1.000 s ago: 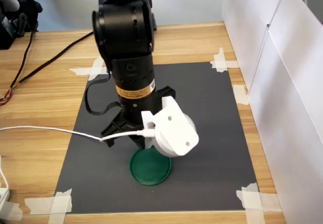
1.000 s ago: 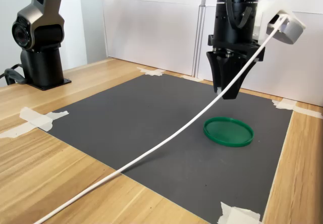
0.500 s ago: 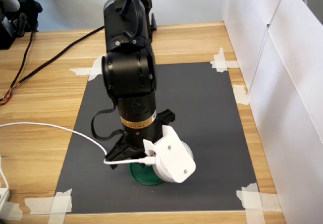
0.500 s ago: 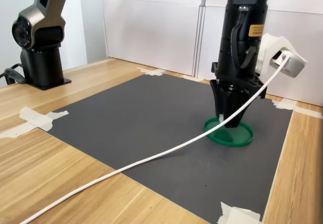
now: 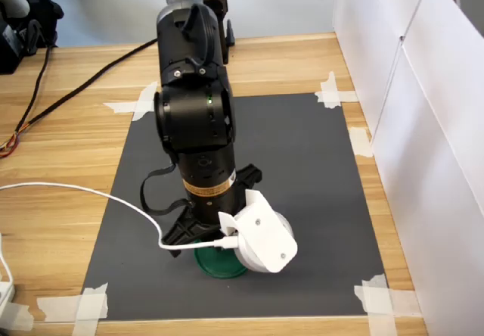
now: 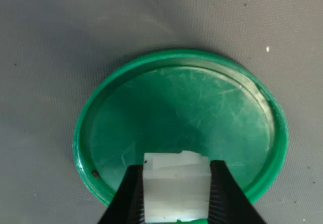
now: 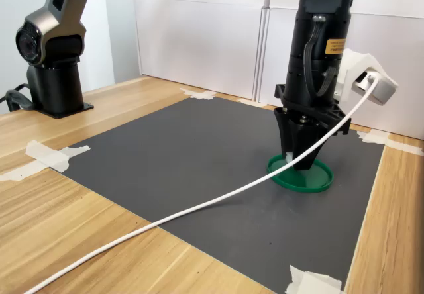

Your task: Grasp a white terminal and put it in the green lid.

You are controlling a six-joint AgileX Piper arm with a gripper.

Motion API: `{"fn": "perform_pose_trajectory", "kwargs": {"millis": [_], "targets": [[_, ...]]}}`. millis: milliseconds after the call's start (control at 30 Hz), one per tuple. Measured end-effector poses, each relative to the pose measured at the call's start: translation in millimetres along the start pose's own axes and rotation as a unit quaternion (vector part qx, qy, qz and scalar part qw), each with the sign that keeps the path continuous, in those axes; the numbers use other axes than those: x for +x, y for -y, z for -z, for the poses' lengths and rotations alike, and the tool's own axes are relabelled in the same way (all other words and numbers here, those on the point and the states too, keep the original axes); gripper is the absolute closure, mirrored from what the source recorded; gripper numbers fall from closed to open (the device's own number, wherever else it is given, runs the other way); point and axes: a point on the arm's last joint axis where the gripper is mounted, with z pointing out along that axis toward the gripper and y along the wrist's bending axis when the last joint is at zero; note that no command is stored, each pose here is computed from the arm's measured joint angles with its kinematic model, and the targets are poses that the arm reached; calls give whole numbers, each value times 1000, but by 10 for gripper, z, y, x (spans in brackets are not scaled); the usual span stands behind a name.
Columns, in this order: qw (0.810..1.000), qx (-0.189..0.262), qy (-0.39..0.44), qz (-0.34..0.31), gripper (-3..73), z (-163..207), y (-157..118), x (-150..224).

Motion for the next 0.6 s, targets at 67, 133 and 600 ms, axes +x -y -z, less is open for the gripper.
{"fn": "perform_pose_trajectory", "kwargs": {"millis": [67,133,600], "targets": [[1000,0,0,3,356,0,0,0],[1000,0,0,4,288,0,0,0],[998,23,58,-10,125,441,28,15]]}}
